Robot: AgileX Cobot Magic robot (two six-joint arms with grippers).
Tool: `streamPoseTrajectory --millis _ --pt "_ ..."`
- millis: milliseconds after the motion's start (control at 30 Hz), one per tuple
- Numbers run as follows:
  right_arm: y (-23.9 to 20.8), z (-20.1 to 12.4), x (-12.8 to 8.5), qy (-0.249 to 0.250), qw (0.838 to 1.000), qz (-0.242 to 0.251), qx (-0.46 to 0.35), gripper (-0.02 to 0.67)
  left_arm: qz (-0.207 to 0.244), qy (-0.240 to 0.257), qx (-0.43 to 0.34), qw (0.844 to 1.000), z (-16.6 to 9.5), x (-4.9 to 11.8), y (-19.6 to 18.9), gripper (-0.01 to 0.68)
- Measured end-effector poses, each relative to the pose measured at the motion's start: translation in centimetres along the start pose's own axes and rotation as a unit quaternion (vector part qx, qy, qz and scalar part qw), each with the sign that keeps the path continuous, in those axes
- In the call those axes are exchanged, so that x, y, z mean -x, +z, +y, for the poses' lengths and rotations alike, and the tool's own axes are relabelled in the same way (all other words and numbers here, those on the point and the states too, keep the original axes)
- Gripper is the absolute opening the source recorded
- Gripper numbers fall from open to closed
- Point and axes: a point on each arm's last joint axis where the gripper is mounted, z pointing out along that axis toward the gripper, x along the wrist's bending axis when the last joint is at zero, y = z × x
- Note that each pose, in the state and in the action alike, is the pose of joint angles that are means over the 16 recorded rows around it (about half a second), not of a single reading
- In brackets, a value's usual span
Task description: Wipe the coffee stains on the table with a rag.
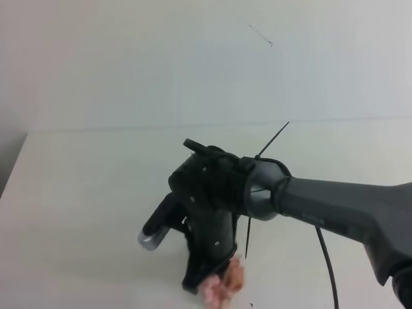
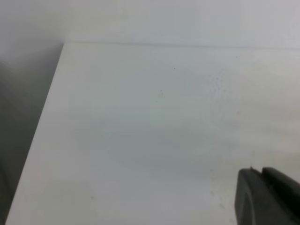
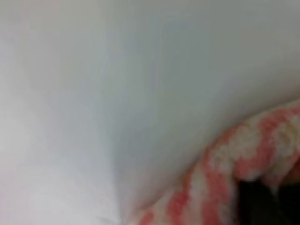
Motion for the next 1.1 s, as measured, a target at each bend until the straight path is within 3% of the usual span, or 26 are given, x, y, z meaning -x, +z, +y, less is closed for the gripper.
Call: streamPoseTrajectory --millis 233,400,567,800,1100 --pt "-1.7 -2.6 6.6 0.065 0.996 -0.062 -0.02 0.002 0.0 0.0 0.0 1.0 0.2 0.0 0.0 -0.001" --pt "-4.8 -5.4 11.4 0.128 0.989 -0.069 -0.001 0.002 0.0 0.0 0.0 1.0 0.0 0.0 0.0 -0.001" --pt "-8.2 -8.3 14.3 0.17 0.983 -0.069 0.02 0.002 0.0 0.0 0.0 1.0 -0.4 -0.1 0.1 0.0" --pt "-9.8 -11.2 15.1 0.183 0.981 -0.053 0.021 0.002 0.0 0.0 0.0 1.0 -0.4 -0.1 0.1 -0.001" --pt "-5.9 -12.6 13.2 0.188 0.982 0.01 0.015 0.028 -0.001 0.001 0.0 1.0 0.2 0.0 0.0 -0.001"
